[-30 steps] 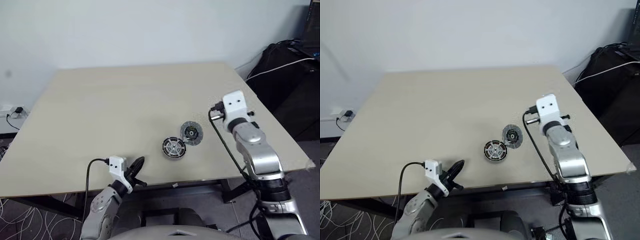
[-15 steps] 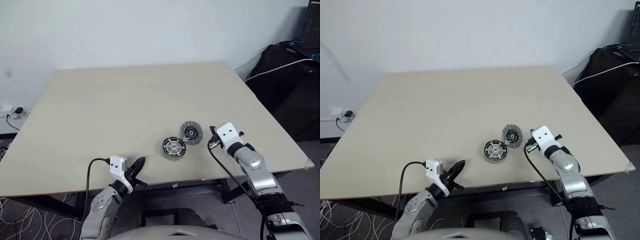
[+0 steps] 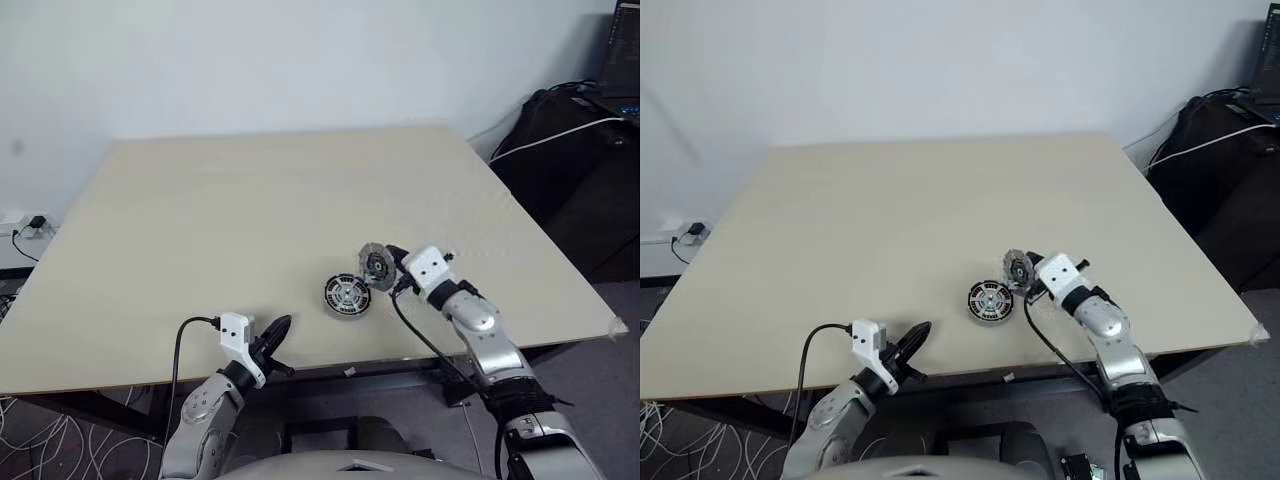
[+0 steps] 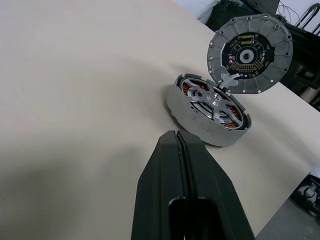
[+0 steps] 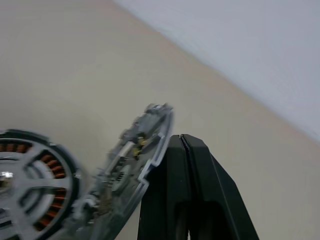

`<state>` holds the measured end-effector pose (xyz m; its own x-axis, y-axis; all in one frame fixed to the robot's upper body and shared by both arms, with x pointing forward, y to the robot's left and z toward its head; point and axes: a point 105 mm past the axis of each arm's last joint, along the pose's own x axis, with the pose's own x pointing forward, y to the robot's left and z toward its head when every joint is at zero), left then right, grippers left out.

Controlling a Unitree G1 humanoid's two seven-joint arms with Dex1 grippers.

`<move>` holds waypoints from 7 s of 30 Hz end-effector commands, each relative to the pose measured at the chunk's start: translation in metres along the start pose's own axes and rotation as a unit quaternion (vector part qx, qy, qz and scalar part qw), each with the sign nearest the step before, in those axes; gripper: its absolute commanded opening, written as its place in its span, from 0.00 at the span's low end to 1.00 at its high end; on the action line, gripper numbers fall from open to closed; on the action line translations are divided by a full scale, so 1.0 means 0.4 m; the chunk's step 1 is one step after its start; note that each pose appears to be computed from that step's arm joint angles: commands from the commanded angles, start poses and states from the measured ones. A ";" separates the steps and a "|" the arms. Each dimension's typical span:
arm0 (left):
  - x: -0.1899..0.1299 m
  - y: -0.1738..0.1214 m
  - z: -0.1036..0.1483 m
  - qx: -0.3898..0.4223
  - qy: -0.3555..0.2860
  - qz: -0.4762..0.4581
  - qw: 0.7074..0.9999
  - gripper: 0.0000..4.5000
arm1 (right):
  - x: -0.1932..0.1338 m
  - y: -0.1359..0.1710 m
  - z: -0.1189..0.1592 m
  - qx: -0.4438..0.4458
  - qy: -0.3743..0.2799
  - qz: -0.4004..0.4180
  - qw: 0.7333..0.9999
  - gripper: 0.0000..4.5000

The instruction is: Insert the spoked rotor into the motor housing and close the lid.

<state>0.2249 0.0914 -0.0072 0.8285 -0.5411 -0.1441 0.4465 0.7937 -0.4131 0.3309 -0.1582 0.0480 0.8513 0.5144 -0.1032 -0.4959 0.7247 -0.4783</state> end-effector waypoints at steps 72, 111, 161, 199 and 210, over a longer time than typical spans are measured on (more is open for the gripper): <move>0.005 0.008 0.038 -0.002 -0.029 0.010 1.000 0.00 | 0.049 0.092 0.017 0.086 0.044 0.297 0.950 0.99; -0.010 0.013 0.041 -0.003 -0.037 0.027 0.999 0.00 | 0.055 0.156 -0.012 0.184 0.097 0.338 0.918 0.73; -0.003 0.005 0.032 -0.009 -0.030 0.017 0.999 0.00 | 0.008 0.214 -0.080 0.159 0.230 0.224 0.934 0.73; -0.004 0.013 0.025 -0.014 -0.033 0.019 0.999 0.00 | -0.021 0.202 -0.100 0.126 0.272 0.254 0.919 0.73; 0.009 0.007 0.042 0.005 -0.035 0.003 0.999 0.00 | -0.024 0.203 -0.103 0.121 0.275 0.257 0.918 0.73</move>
<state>0.2264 0.1011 -0.0073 0.8603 -0.4902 -0.1398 0.3935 0.8130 -0.4292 0.3028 -0.1055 0.0027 0.4660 0.6376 -0.6135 -0.8327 0.5504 -0.0604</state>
